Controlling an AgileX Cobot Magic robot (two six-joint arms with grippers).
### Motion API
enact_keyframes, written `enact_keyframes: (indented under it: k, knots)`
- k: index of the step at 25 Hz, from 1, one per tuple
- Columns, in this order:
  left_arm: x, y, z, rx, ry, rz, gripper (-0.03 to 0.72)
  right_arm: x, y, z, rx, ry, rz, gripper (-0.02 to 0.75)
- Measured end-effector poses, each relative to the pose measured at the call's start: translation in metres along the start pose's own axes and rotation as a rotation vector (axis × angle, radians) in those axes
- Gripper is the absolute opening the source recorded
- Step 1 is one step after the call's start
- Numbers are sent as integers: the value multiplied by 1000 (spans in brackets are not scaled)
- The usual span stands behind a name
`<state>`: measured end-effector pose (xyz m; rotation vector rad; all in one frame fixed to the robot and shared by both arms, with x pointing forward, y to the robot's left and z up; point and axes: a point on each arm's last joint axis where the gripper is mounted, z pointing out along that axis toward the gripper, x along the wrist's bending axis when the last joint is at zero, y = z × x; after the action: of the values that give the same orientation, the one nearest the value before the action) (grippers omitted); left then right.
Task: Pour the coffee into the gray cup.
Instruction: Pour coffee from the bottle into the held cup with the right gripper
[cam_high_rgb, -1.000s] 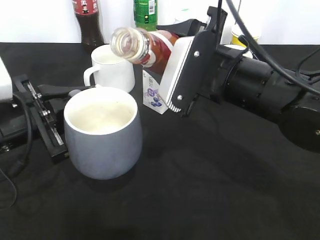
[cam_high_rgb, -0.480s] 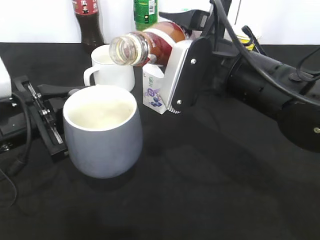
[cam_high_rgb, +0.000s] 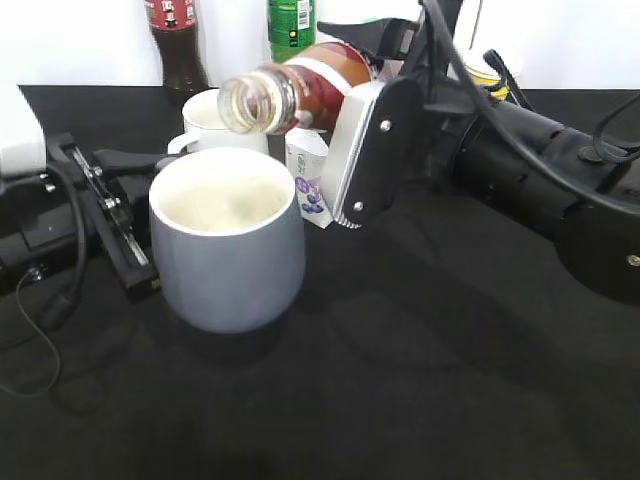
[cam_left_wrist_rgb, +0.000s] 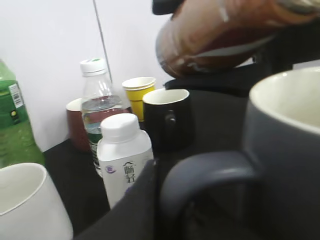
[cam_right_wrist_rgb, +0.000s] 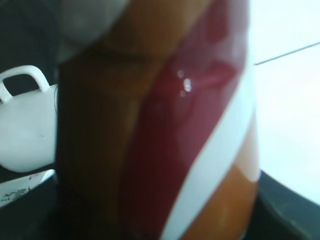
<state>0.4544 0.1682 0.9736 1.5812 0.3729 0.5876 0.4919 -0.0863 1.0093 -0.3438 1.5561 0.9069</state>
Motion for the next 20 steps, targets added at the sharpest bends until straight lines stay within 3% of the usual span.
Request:
enact_keyframes:
  k: [12, 20]
  knots:
    - [-1, -3, 0, 39, -13, 10, 51, 0, 0, 0, -1, -2, -184, 528]
    - [-1, -3, 0, 39, -14, 10, 54, -1, 0, 0, -3, -8, -200, 528]
